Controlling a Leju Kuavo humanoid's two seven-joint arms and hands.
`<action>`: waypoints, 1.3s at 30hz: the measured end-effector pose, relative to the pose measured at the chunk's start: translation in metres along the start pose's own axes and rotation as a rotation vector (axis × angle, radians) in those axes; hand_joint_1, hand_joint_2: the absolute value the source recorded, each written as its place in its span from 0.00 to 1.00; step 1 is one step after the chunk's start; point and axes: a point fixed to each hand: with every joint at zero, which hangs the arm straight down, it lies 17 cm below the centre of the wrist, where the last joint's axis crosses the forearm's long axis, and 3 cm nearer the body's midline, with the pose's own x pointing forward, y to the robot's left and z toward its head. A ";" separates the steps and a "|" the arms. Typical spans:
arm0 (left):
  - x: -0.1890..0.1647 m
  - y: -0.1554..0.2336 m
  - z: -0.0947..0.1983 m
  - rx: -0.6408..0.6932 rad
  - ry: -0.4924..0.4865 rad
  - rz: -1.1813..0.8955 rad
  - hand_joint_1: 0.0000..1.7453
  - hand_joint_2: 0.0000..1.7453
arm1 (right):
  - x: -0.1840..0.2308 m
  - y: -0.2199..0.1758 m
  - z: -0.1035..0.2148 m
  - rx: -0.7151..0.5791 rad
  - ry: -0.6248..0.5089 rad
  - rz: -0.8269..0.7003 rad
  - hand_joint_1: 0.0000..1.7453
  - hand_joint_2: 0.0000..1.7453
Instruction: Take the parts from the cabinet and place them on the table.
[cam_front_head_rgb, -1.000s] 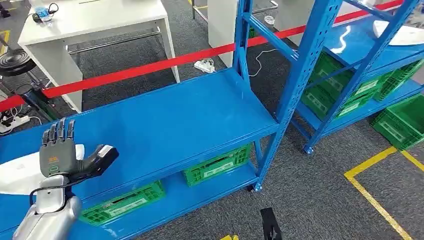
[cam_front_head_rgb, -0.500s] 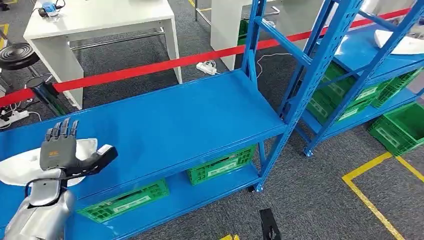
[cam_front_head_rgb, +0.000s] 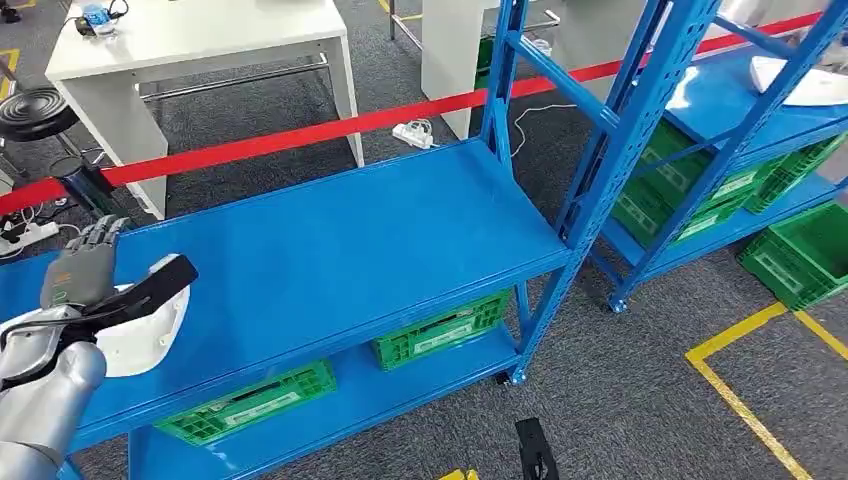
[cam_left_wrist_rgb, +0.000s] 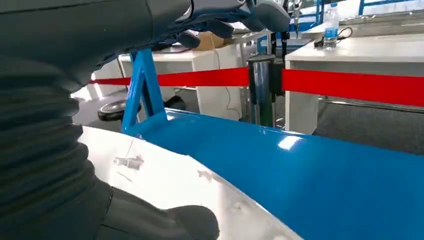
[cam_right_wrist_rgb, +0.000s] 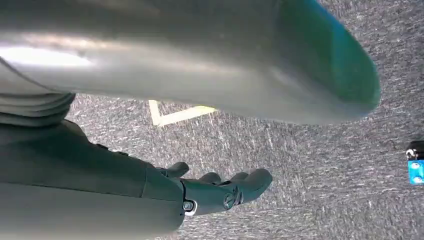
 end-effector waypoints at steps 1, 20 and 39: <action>-0.001 0.000 0.000 -0.006 0.003 0.004 0.00 1.00 | 0.000 0.000 0.000 0.001 0.000 0.001 0.00 0.00; 0.001 -0.040 0.013 -0.343 -0.052 -0.007 0.00 1.00 | 0.002 0.007 0.001 0.017 -0.014 0.026 0.00 0.00; -0.023 -0.061 0.031 -0.520 -0.025 -0.153 0.00 1.00 | 0.002 0.010 0.001 0.030 -0.022 0.068 0.00 0.00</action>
